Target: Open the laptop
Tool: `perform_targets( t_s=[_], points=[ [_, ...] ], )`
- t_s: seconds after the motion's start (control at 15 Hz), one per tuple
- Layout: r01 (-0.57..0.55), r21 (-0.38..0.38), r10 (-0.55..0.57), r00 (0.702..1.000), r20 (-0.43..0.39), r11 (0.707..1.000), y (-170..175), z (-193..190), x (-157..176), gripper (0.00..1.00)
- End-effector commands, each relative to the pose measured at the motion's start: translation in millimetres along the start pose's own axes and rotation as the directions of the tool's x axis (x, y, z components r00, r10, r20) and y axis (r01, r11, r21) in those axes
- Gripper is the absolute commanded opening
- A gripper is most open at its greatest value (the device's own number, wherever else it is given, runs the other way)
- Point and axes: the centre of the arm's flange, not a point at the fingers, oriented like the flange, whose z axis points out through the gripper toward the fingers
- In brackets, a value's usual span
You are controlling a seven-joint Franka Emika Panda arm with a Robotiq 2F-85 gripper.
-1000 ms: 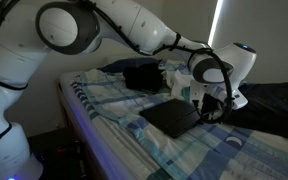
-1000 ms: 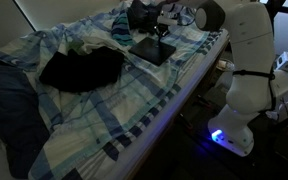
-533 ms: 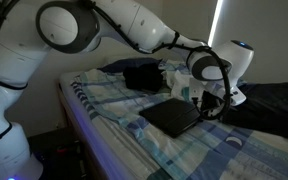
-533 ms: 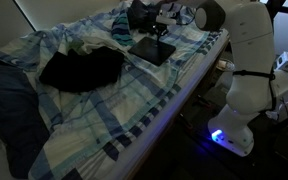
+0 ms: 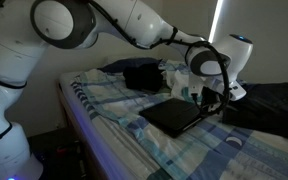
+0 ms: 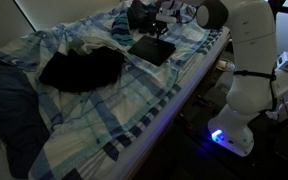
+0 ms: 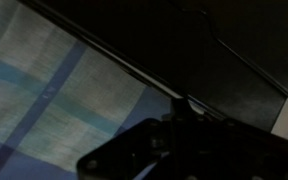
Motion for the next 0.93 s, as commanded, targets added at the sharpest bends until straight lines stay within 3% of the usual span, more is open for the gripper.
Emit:
perform_targets(
  t_s=[0.0, 0.87],
  points=[
    [-0.007, 0.027, 0.007, 1.0, -0.012, 1.0, -8.9, -14.6, -30.0, 0.0],
    [0.075, 0.073, -0.075, 0.997, -0.015, 0.994, -46.6, -45.4, -65.9, 0.0]
  ],
)
